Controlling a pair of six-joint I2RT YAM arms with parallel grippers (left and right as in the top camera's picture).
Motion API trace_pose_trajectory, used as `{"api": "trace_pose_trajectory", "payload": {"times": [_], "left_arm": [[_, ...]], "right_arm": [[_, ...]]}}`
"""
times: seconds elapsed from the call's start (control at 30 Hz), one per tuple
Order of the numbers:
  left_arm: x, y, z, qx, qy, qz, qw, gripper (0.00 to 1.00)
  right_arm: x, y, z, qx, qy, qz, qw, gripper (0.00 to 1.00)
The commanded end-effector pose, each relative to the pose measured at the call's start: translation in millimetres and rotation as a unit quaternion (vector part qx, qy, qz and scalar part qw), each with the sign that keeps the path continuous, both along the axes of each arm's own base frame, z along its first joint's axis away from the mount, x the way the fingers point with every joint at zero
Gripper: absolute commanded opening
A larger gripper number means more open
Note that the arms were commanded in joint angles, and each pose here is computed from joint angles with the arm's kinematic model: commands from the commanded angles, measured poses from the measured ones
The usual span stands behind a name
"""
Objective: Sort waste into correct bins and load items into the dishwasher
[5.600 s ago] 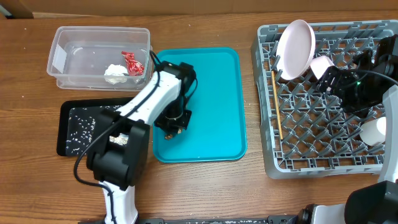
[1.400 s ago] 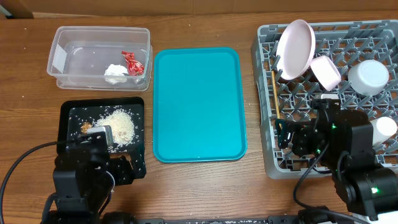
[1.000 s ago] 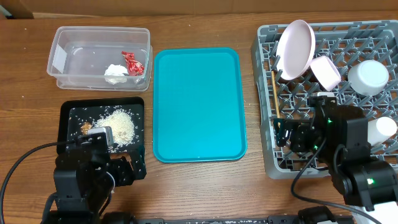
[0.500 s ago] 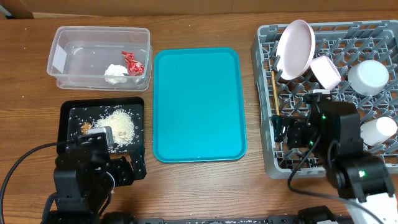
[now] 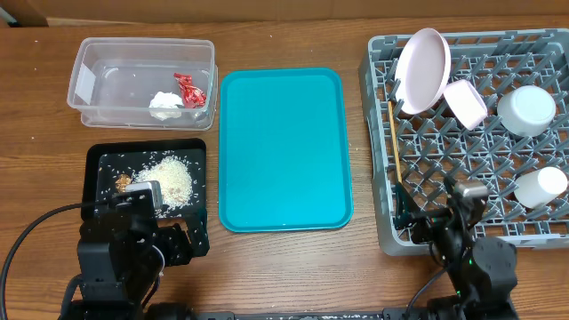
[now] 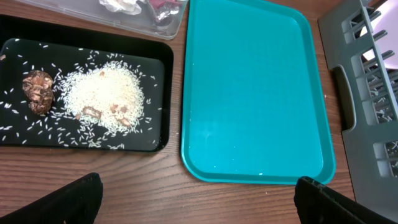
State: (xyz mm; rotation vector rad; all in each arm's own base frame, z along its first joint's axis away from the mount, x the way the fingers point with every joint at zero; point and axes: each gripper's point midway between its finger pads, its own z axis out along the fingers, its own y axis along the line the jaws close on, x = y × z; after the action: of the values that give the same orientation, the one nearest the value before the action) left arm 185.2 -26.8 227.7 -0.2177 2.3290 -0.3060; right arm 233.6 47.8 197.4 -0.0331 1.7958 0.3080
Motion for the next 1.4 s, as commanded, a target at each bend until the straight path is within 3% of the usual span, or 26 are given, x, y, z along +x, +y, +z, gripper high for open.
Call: {"api": "trace_pose_trajectory", "payload": {"times": [0.0, 0.5, 0.6, 0.67, 1.37], "left_arm": [[-1, 0, -1, -0.006, 0.0, 0.005, 1.0, 1.0], [-1, 0, -1, -0.006, 0.001, 0.005, 1.0, 1.0], [-1, 0, -1, -0.006, 0.0, 0.005, 1.0, 1.0], [-1, 0, -1, -0.006, 0.001, 0.005, 1.0, 1.0], [-1, 0, -1, -0.006, 0.001, 0.005, 1.0, 1.0]], "right_arm": [[-3, -6, 2, 0.002, -0.036, -0.01, 0.999, 1.0], [9, -19, 6, -0.008, -0.17, -0.038, 0.985, 1.0], [9, -16, 1, -0.054, -0.168, -0.028, 0.984, 1.0], [11, -17, -23, -0.085, -0.124, -0.023, 0.988, 1.0], [11, -19, -26, -0.077, -0.115, -0.03, 0.99, 1.0]]}}
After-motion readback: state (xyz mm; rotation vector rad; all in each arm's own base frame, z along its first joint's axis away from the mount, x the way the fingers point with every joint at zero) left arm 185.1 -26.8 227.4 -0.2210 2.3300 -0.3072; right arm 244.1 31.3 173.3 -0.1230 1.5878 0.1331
